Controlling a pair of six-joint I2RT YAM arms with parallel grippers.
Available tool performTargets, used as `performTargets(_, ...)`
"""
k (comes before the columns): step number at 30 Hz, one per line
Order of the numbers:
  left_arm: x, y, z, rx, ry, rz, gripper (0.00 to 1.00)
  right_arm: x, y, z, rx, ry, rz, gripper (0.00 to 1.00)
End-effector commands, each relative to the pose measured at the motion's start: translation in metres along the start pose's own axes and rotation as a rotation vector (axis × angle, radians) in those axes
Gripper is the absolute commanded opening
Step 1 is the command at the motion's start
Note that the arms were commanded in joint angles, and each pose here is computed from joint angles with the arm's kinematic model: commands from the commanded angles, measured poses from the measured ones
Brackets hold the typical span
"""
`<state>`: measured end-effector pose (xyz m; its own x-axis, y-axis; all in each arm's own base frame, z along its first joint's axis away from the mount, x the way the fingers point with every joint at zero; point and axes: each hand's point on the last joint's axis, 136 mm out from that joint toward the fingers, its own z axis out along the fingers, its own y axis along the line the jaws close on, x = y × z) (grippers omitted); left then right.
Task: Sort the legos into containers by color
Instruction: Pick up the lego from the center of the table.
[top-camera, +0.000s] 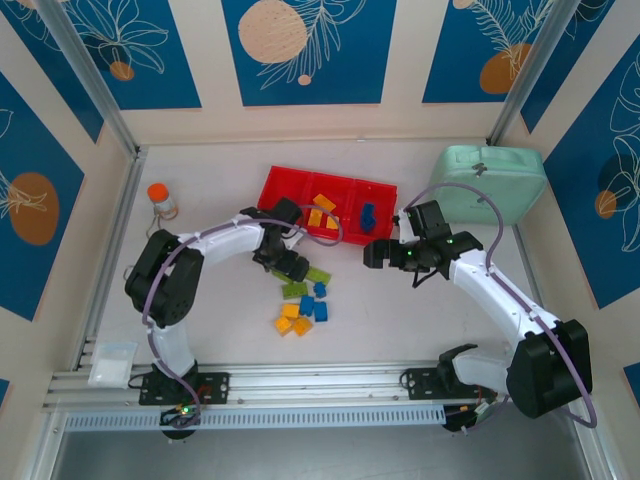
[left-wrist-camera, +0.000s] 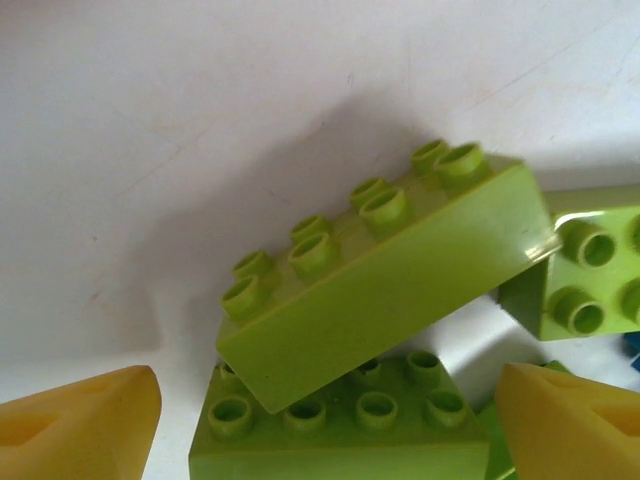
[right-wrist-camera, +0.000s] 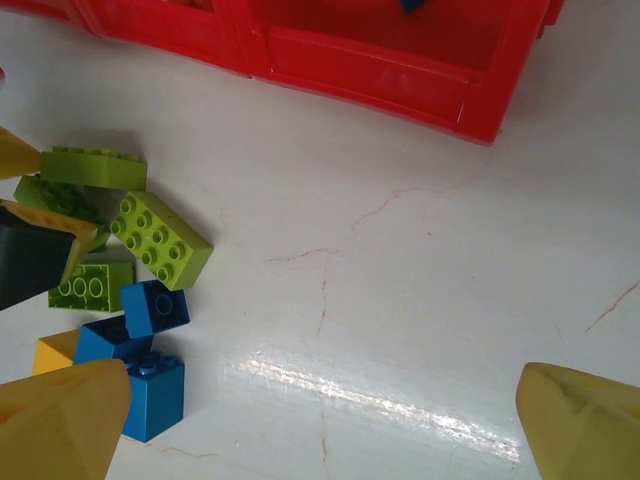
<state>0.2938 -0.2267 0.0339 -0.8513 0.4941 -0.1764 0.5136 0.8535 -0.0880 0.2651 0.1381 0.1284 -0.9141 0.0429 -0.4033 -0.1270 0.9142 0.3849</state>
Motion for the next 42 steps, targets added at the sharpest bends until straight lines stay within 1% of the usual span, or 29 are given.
performTargets(1,0.011,-0.002,0.007,0.01,0.027,0.018,0.83,-0.002,0.005,-0.001,-0.03,-0.002,-0.008,0.99)
performTargets(3,0.014,-0.003,0.009,0.017,0.041,0.015,0.81,-0.001,0.004,0.0,-0.027,0.004,-0.004,0.99)
performTargets(6,0.02,-0.001,0.013,0.01,0.054,0.011,0.8,-0.001,0.004,0.0,-0.028,0.006,-0.004,0.99)
performTargets(11,0.02,0.003,0.015,0.009,0.054,-0.004,0.78,-0.002,0.004,-0.001,-0.026,0.001,-0.004,0.99)
performTargets(13,0.019,0.007,0.015,-0.002,0.06,-0.016,0.75,-0.001,0.004,-0.001,-0.027,0.002,-0.004,0.99)
performTargets(16,0.016,0.011,0.016,-0.029,0.071,-0.015,0.68,-0.001,0.004,0.0,-0.026,0.002,-0.003,0.99)
performTargets(20,0.016,0.013,0.015,-0.037,0.071,-0.017,0.66,-0.002,0.003,0.0,-0.023,0.002,-0.003,0.99)
performTargets(24,0.019,0.015,0.008,-0.046,0.053,-0.034,0.61,-0.003,0.003,-0.002,-0.02,-0.003,-0.004,0.99)
performTargets(28,0.017,0.025,-0.015,-0.109,0.008,-0.091,0.53,-0.004,0.002,-0.004,-0.013,-0.015,-0.003,0.99)
performTargets(32,0.011,0.032,-0.047,-0.153,-0.088,-0.136,0.52,-0.005,-0.001,-0.01,0.009,-0.044,-0.002,0.99)
performTargets(35,0.0,0.04,-0.076,-0.179,-0.175,-0.176,0.53,-0.005,-0.002,-0.016,0.01,-0.07,0.005,0.99)
performTargets(37,-0.013,0.048,-0.094,-0.202,-0.236,-0.197,0.56,-0.004,-0.004,-0.02,0.012,-0.087,0.018,0.99)
performTargets(39,-0.027,0.056,-0.109,-0.231,-0.288,-0.227,0.56,-0.002,-0.005,-0.025,0.004,-0.104,0.032,0.99)
performTargets(42,-0.051,0.071,-0.122,-0.236,-0.326,-0.297,0.56,0.004,-0.001,-0.034,-0.049,-0.114,0.065,0.99)
